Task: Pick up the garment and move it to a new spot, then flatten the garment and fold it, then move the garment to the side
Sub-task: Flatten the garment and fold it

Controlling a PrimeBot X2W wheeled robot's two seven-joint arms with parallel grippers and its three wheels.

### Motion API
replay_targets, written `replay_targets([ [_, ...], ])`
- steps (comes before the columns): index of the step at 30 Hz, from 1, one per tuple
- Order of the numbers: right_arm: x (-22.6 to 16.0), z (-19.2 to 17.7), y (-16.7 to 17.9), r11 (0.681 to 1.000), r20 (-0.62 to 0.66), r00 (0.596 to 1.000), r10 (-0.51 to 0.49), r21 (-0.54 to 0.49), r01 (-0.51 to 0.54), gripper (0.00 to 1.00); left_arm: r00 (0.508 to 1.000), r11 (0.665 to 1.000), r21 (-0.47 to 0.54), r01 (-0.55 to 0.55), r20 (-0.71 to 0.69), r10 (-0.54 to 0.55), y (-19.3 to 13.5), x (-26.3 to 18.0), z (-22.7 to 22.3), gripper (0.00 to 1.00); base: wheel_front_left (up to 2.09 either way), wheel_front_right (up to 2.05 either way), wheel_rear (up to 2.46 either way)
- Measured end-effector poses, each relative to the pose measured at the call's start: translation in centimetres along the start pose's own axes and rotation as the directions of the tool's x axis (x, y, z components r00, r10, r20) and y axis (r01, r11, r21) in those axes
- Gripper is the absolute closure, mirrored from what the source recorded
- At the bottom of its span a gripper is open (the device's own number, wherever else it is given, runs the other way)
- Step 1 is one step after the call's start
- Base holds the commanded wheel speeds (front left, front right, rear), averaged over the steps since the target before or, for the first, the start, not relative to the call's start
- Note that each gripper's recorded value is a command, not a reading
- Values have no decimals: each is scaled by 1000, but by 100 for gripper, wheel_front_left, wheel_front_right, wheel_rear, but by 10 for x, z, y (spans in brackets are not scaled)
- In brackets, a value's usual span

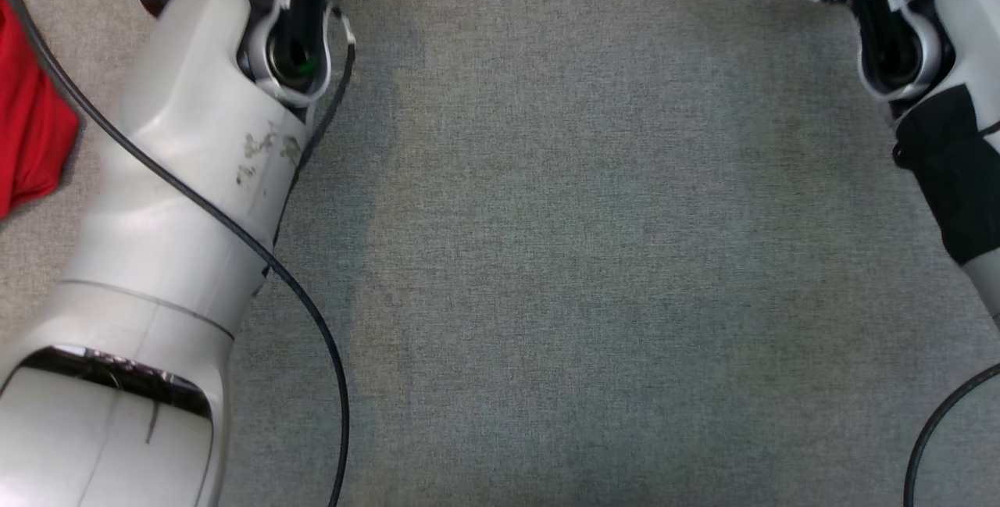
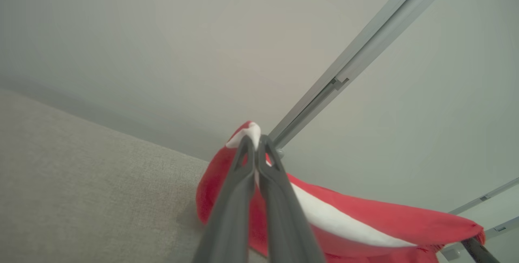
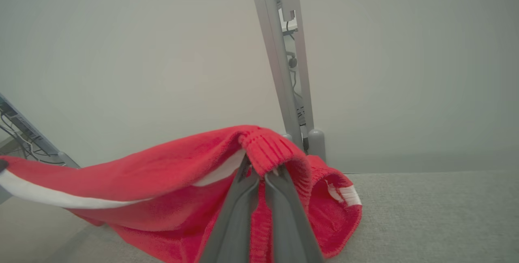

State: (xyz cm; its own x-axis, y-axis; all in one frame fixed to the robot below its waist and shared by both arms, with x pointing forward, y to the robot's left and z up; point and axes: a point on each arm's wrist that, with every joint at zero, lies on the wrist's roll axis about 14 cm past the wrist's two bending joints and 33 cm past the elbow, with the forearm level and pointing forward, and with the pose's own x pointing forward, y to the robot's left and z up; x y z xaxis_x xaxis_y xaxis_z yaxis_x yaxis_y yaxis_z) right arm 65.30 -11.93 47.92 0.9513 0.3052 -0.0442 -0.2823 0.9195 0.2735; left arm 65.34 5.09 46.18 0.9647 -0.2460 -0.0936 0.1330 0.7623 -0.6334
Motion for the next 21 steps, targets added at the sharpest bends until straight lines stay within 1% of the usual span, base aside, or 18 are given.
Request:
replay_targets([
  [6, -24, -23, -6, 994, -120, 993, -14, 102, 26, 100, 998, 1000, -1, -24, -57, 24, 7, -18, -21, 100, 0, 0, 0],
  [10, -40, -30, -8, 983, -173, 985, -17, 178, 48, 100, 995, 1000, 12, -28, -95, 29, 8, -32, -34, 100, 0, 0, 0],
  [13, -54, -39, -1, 974, -222, 975, 9, 224, 42, 100, 993, 999, 23, -34, -112, 36, 8, -41, -39, 100, 0, 0, 0],
  [19, -77, -41, 16, 951, -265, 962, 63, 309, 23, 100, 989, 998, 11, -64, -129, 65, 11, -62, -42, 100, 0, 0, 0],
  [21, -85, -44, 22, 946, -284, 955, 81, 323, 16, 100, 988, 997, 12, -77, -136, 78, 13, -70, -44, 100, 0, 0, 0],
])
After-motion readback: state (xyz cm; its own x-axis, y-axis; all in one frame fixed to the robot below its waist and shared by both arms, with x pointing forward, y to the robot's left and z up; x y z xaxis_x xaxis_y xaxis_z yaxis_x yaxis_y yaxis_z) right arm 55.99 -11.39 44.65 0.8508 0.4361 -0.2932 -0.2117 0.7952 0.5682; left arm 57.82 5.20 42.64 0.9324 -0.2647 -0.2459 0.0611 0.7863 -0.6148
